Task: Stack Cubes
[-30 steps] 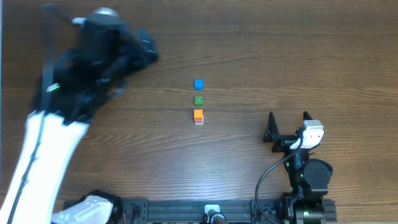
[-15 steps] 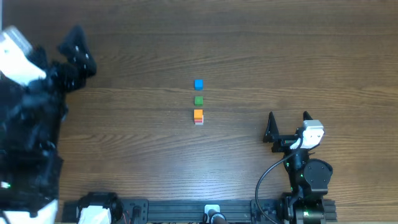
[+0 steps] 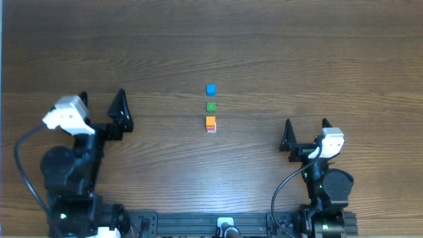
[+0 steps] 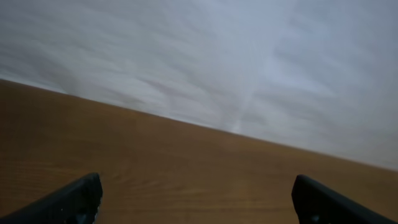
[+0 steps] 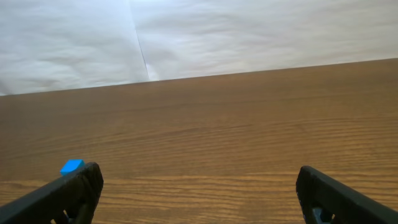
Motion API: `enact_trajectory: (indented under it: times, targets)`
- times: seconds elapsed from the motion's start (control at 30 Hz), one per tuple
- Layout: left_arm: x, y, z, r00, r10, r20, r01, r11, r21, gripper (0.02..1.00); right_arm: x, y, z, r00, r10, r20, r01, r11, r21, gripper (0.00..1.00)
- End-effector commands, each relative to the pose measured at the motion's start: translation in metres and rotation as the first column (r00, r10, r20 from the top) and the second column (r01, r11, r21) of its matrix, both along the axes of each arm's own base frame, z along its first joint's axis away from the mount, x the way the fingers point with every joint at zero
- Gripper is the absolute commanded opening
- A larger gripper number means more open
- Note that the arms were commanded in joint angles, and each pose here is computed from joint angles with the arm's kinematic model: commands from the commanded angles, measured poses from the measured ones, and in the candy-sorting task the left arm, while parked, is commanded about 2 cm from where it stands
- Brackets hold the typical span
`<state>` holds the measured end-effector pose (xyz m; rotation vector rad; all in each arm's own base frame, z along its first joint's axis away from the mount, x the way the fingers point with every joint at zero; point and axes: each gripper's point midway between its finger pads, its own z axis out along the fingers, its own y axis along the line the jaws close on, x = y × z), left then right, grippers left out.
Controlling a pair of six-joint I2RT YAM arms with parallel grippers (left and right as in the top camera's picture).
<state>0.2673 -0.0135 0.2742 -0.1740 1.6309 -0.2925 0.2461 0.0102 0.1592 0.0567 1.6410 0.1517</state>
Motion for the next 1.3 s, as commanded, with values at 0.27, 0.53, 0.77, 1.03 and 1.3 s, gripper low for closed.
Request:
enact_trajectory:
  times: [0.27, 0.53, 0.77, 1.03, 1.3]
  targets:
    - [-0.016, 0.001, -0.043, 0.998, -0.012, 0.055, 0.007, 0.997, 0.079, 0.991, 0.000, 0.002, -0.003, 1.000, 0.010, -0.008, -0.010, 1.000, 0.006, 0.993]
    - [-0.022, -0.012, -0.068, 0.995, -0.087, 0.051, 0.083, 0.993, 0.078, 0.996, 0.000, 0.002, -0.003, 1.000, 0.010, -0.008, -0.010, 1.000, 0.006, 0.993]
    - [-0.025, -0.023, -0.089, 0.986, -0.159, 0.049, 0.149, 0.973, 0.174, 0.998, 0.000, 0.002, -0.003, 1.000, 0.010, -0.008, -0.010, 1.000, 0.006, 0.991]
    - [-0.026, -0.022, -0.104, 0.987, -0.156, 0.049, 0.143, 0.969, 0.202, 0.998, 0.000, 0.002, -0.003, 1.000, 0.010, -0.008, -0.010, 1.000, 0.006, 0.993]
    - [-0.025, -0.020, -0.111, 0.989, -0.144, 0.029, 0.136, 0.971, 0.199, 0.998, 0.000, 0.002, -0.003, 1.000, 0.010, -0.008, -0.010, 1.000, 0.006, 0.993]
